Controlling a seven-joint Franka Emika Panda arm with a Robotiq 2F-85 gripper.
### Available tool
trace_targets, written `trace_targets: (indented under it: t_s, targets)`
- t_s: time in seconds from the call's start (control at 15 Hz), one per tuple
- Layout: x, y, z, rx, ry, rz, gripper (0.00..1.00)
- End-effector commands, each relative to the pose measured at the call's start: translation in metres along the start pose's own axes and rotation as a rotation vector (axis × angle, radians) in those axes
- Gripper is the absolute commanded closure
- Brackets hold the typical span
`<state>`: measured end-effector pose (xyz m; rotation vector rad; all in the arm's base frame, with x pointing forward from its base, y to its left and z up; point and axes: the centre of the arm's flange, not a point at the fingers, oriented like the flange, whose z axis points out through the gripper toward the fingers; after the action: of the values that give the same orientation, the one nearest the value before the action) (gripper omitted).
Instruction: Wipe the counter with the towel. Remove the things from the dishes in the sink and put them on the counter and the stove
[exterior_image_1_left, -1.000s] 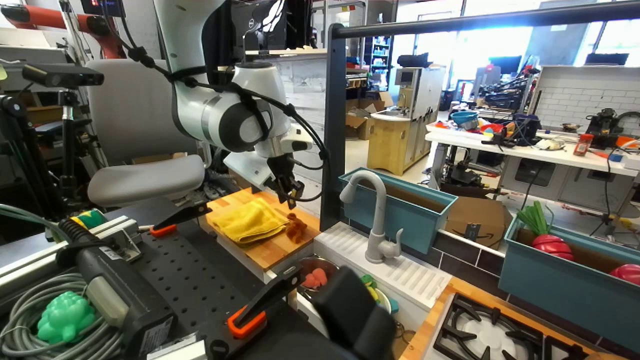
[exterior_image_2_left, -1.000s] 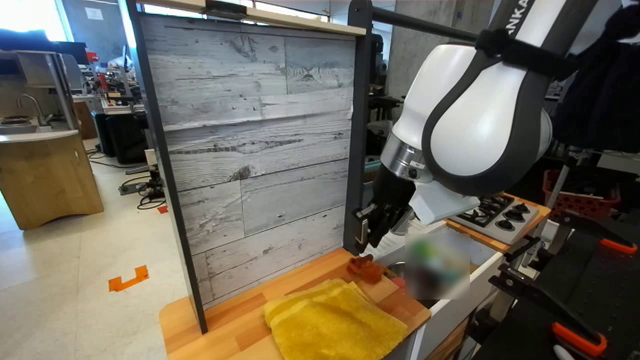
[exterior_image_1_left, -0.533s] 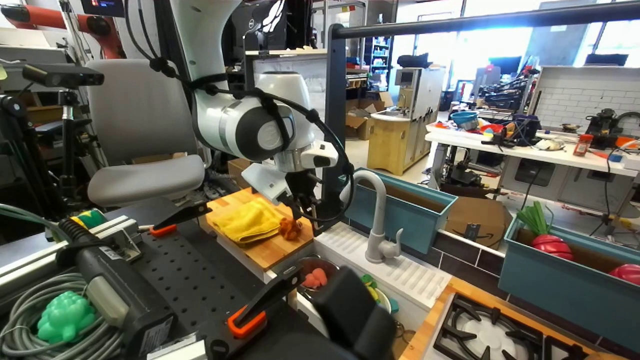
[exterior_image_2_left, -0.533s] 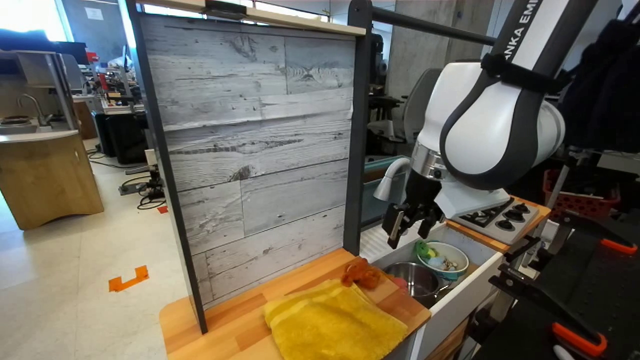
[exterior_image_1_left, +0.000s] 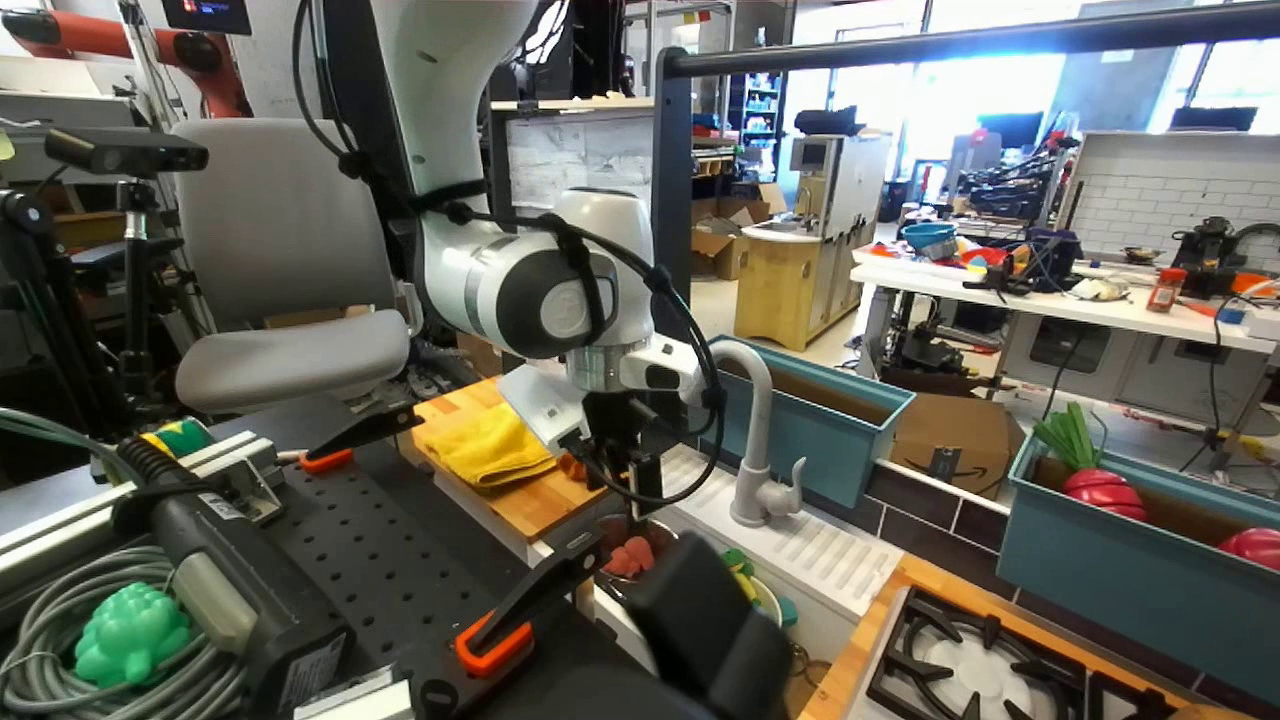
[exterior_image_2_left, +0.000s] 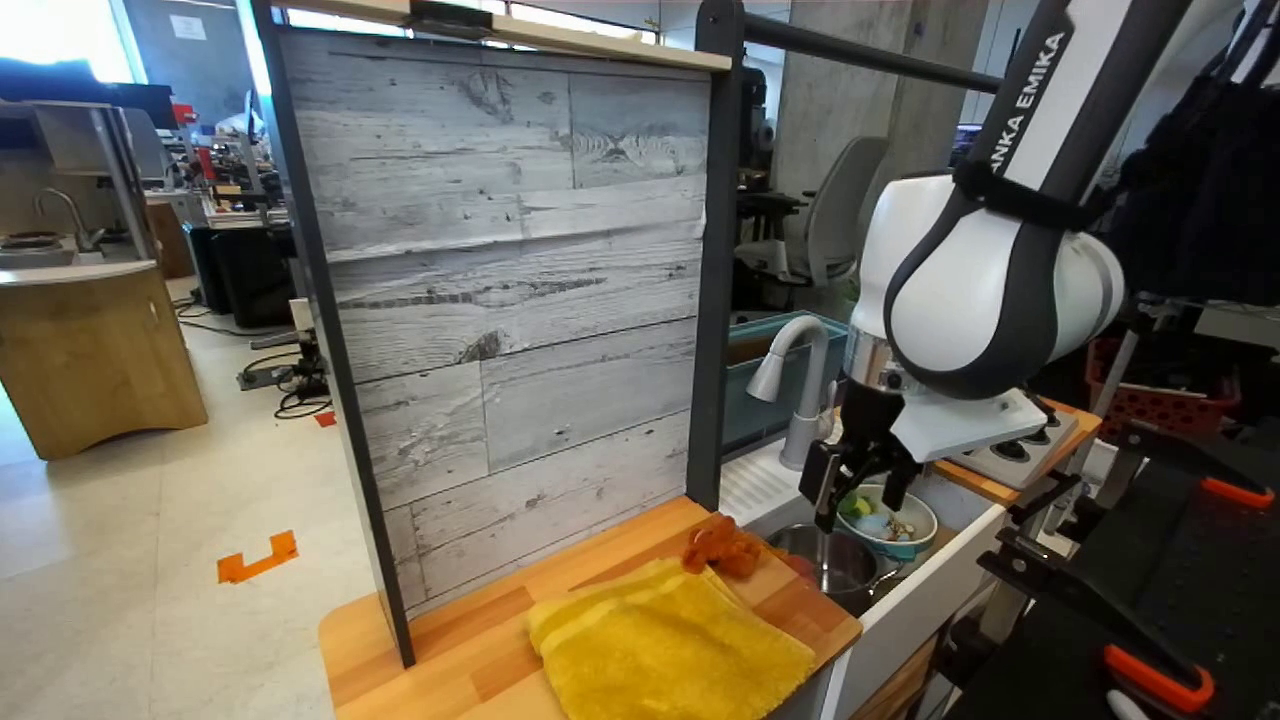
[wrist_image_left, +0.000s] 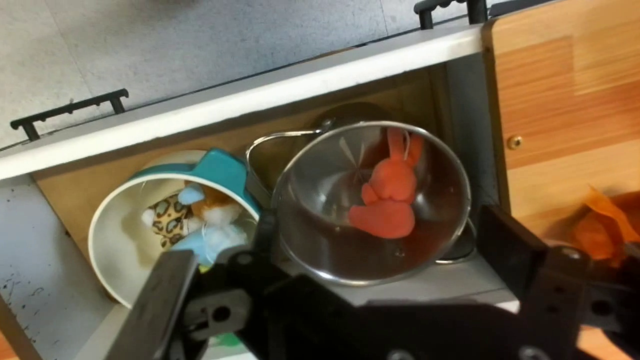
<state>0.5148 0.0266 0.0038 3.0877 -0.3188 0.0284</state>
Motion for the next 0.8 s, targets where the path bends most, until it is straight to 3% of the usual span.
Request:
trace_targets:
  t_s: [0.0, 0.07, 0.4, 0.53, 0.6, 0.67, 0.73]
  targets:
    - [0.028, -0.003, 0.044, 0.002, 0.007, 0.065, 0.03]
    - [0.033, -0.003, 0.053, -0.006, 0.002, 0.075, 0.1]
    - [0.036, -0.009, 0.093, -0.026, -0.036, 0.092, 0.1]
    - [0.037, -0.012, 0.103, -0.023, -0.022, 0.095, 0.15]
    - [0.037, -0.013, 0.107, -0.021, -0.016, 0.099, 0.23]
    - [0.037, -0.014, 0.11, -0.021, -0.014, 0.098, 0.39]
    - [0.037, -0.015, 0.113, -0.021, -0.015, 0.098, 0.41]
